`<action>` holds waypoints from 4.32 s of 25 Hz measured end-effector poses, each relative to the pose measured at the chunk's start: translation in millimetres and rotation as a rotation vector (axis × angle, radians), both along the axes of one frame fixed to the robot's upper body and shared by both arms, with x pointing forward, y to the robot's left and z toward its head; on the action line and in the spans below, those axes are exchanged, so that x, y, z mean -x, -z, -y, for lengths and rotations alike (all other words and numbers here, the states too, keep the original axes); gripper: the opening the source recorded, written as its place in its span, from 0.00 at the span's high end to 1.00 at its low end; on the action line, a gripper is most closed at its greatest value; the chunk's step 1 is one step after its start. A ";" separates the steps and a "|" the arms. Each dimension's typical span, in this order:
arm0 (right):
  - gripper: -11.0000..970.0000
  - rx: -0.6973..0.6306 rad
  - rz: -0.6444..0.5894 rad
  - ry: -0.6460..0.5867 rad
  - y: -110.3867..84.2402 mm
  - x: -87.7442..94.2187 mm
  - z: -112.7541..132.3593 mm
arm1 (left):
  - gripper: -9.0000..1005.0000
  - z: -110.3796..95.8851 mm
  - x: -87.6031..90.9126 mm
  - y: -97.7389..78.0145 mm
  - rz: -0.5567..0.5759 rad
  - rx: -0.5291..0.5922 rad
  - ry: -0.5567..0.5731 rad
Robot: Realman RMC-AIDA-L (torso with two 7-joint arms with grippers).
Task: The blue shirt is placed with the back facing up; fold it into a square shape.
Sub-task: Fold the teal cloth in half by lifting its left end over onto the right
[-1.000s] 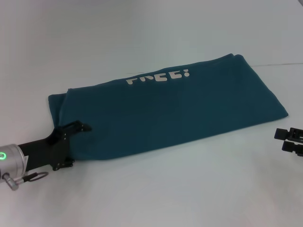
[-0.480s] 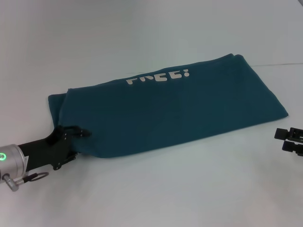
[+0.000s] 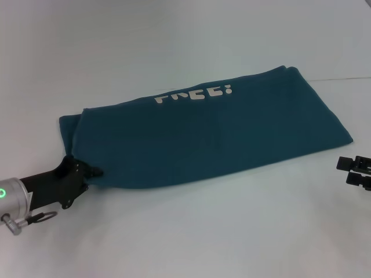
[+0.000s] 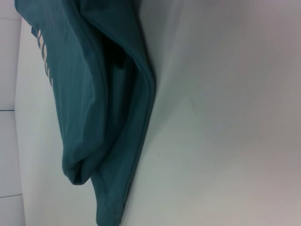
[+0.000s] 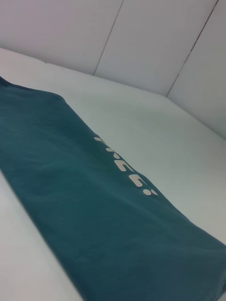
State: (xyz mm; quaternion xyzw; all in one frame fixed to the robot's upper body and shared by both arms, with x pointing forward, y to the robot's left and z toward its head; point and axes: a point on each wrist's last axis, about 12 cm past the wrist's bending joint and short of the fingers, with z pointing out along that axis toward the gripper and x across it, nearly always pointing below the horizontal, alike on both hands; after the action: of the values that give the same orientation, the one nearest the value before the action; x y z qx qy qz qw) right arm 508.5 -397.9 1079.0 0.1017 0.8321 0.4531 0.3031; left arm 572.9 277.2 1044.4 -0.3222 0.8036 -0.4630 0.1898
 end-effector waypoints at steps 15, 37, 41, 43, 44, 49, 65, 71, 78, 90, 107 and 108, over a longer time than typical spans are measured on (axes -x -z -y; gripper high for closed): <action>0.19 0.001 0.009 -0.007 1.6 -1.9 -4.9 | 0.98 -31.5 -4.4 -22.0 0.209 -0.226 0.187; 0.20 -0.017 0.038 -0.036 -6.8 -18.5 -17.9 | 0.98 -101.7 15.6 -20.7 0.150 -0.402 0.042; 0.20 -0.018 0.039 -0.036 -6.8 -18.5 -17.9 | 0.98 -99.4 16.5 -20.0 0.152 -0.391 0.044; 0.20 -0.019 0.038 -0.036 -6.5 -18.3 -18.4 | 0.98 -98.5 16.7 -19.7 0.153 -0.386 0.044; 0.20 -0.020 0.038 -0.037 -6.2 -18.2 -18.8 | 0.98 -97.6 16.6 -20.1 0.155 -0.379 0.046; 0.20 -0.023 0.037 -0.039 -5.8 -17.9 -19.9 | 0.98 -87.0 10.3 -32.3 0.213 -0.293 0.070; 0.21 -0.031 0.040 -0.066 -6.0 -17.9 -25.0 | 0.98 -1.5 -59.5 -116.3 0.445 -0.126 0.329; 0.21 -0.028 0.039 -0.067 -5.6 -17.9 -25.0 | 0.98 45.6 -70.8 -135.2 0.492 -0.093 0.448; 0.21 -0.029 0.034 -0.068 -4.4 -19.4 -27.1 | 0.98 117.3 -76.5 -136.3 0.528 -0.126 0.568; 0.22 -0.036 0.021 -0.065 -1.0 -16.2 -27.0 | 0.98 181.3 -76.3 -107.5 0.503 -0.179 0.633; 0.22 -0.030 0.021 -0.064 -0.9 -17.3 -26.9 | 0.93 219.3 -82.9 -125.6 0.624 -0.171 0.643; 0.22 -0.029 0.020 -0.062 -0.7 -17.3 -26.7 | 0.92 220.2 -83.2 -125.1 0.623 -0.177 0.642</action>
State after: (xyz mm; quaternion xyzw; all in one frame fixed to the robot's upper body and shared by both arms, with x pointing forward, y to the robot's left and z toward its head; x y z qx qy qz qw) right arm 525.8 -371.2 1079.7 0.0756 0.8251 0.4754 0.2958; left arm 656.0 57.0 1169.5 0.1152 0.8039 -0.5027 0.2963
